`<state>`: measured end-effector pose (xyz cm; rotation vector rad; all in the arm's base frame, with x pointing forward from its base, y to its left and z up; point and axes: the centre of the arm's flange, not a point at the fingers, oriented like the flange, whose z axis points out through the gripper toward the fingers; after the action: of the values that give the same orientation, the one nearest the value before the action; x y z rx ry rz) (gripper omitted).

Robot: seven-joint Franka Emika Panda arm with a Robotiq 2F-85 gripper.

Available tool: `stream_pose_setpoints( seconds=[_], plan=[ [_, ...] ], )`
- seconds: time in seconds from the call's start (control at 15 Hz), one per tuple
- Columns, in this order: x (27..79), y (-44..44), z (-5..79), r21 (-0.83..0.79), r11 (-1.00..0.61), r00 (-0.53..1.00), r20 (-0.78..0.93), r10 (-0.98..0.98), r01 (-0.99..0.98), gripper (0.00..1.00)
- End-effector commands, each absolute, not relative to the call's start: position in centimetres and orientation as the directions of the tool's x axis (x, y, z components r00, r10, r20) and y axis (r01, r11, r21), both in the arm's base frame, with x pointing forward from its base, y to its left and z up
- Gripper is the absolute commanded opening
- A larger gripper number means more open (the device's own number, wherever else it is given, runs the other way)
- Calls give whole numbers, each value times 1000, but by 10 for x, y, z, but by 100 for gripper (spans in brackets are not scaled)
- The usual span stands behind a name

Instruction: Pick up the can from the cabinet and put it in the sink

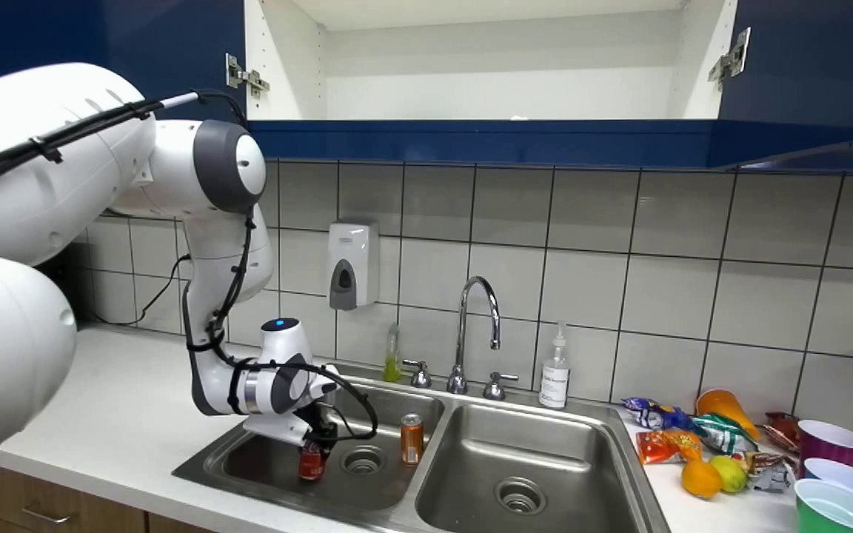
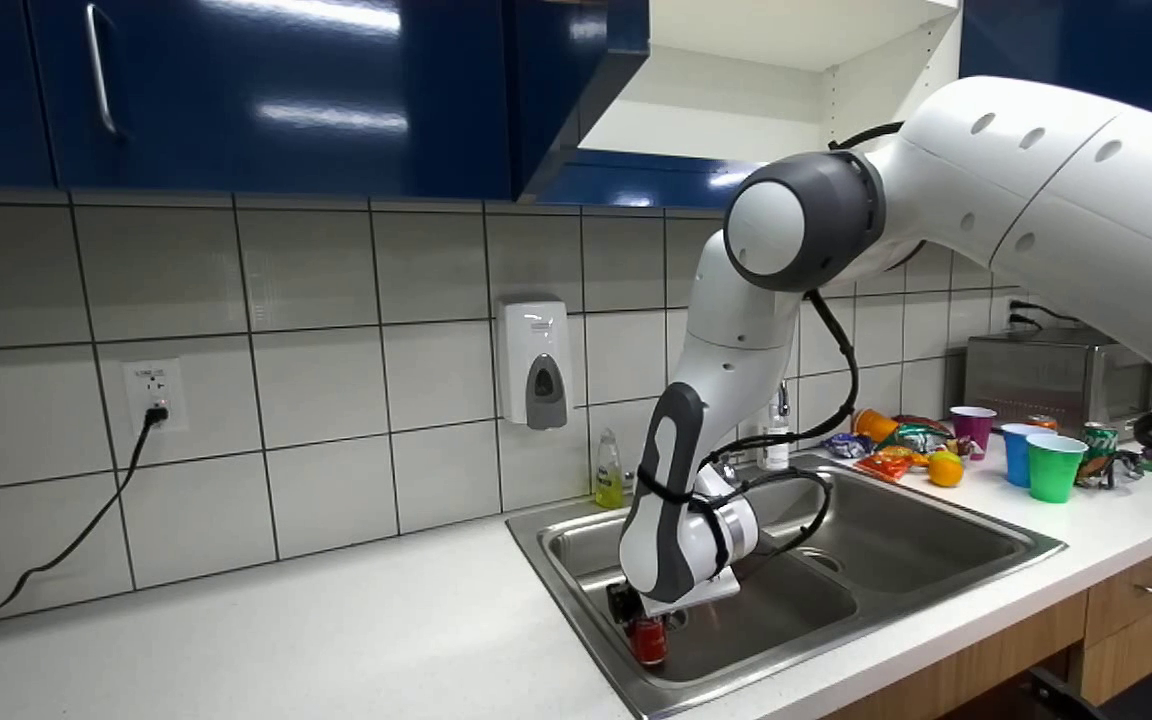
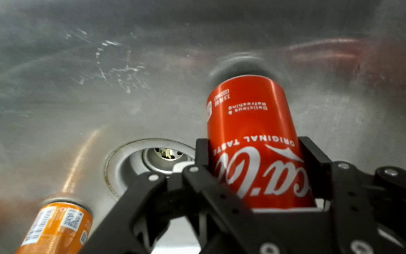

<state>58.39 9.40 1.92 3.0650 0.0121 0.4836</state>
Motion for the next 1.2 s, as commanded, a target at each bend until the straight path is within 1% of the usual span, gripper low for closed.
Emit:
stream_pose_setpoints(
  seconds=[0.0, 0.13, 0.2, 0.27, 1.13],
  plan=[
    [588, 99, 19, 48, -999, 943, 333, 10, -7, 55],
    [589, 99, 19, 49, -999, 943, 334, 11, -6, 89],
    [589, 99, 19, 50, -999, 943, 333, 10, -7, 95],
    [590, 100, 19, 51, -999, 943, 334, 11, -7, 99],
    [594, 111, 42, 73, -997, 940, 339, 32, 7, 100]
  ],
)
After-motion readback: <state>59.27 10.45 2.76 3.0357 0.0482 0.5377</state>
